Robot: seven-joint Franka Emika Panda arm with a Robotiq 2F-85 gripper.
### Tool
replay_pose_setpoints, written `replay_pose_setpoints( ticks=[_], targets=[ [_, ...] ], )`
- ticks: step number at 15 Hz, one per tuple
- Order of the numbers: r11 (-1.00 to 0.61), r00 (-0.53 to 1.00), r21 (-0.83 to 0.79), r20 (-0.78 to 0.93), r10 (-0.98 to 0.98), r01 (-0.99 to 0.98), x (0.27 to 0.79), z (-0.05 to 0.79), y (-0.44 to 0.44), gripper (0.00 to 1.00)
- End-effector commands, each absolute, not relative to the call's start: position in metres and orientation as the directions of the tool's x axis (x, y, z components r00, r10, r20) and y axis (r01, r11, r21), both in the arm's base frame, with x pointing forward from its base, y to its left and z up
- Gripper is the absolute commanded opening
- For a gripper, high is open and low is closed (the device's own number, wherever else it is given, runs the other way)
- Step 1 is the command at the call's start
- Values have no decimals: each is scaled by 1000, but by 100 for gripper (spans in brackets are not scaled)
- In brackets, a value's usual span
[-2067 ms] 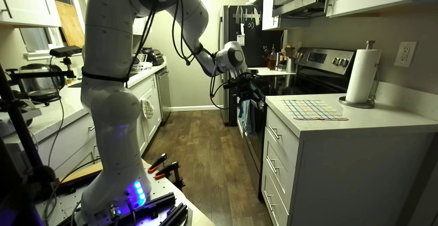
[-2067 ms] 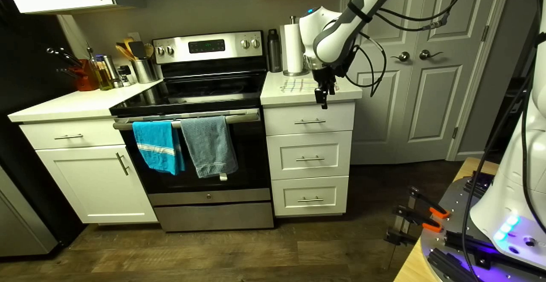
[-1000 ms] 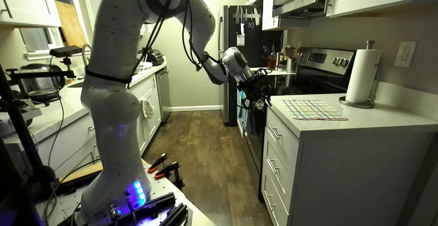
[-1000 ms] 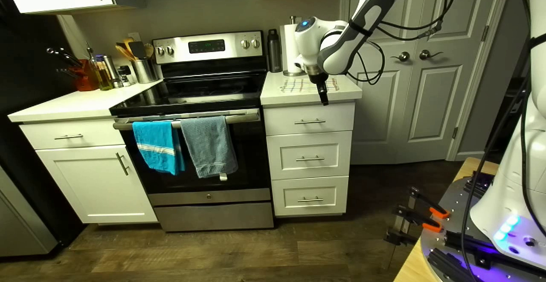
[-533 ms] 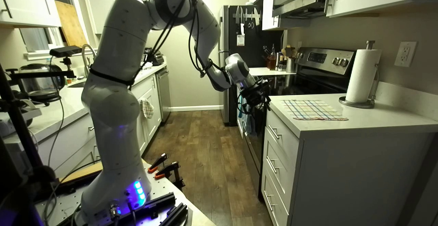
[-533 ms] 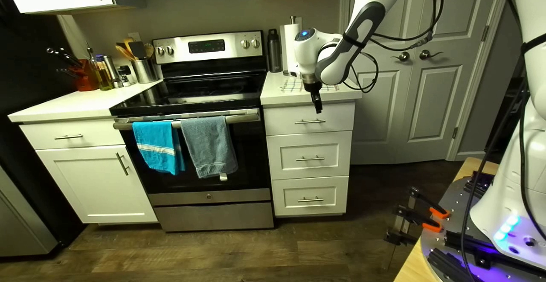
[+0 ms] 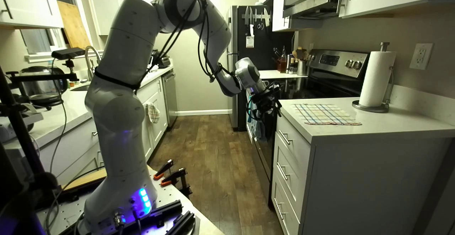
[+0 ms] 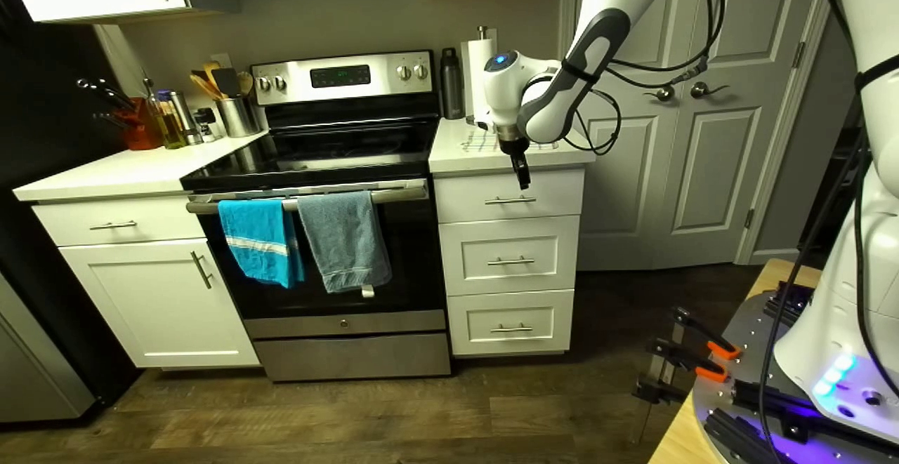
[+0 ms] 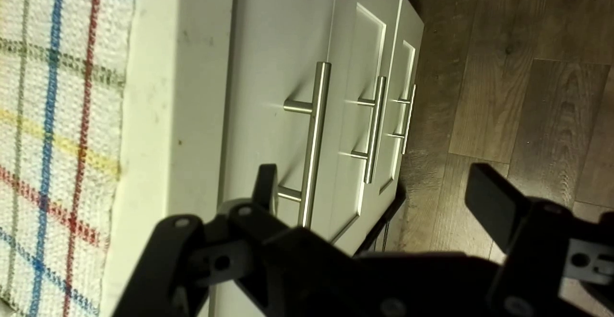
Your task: Open the first top drawer
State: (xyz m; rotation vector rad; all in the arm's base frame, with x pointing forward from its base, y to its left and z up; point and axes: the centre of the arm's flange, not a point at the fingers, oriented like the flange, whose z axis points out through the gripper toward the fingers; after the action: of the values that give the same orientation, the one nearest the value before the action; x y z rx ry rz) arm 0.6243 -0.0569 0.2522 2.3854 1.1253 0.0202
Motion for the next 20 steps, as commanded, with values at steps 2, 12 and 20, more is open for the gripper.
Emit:
replay_pose_setpoints(
  ticks=[2,12,20],
  targets=[
    [-534,658,443,-193,728,720,624,252,-57,100],
    [-527,637,411,-199,744,744,662,216,-75,100],
    [-529,598,312,-196,777,789,700,163,-88,100]
  ],
)
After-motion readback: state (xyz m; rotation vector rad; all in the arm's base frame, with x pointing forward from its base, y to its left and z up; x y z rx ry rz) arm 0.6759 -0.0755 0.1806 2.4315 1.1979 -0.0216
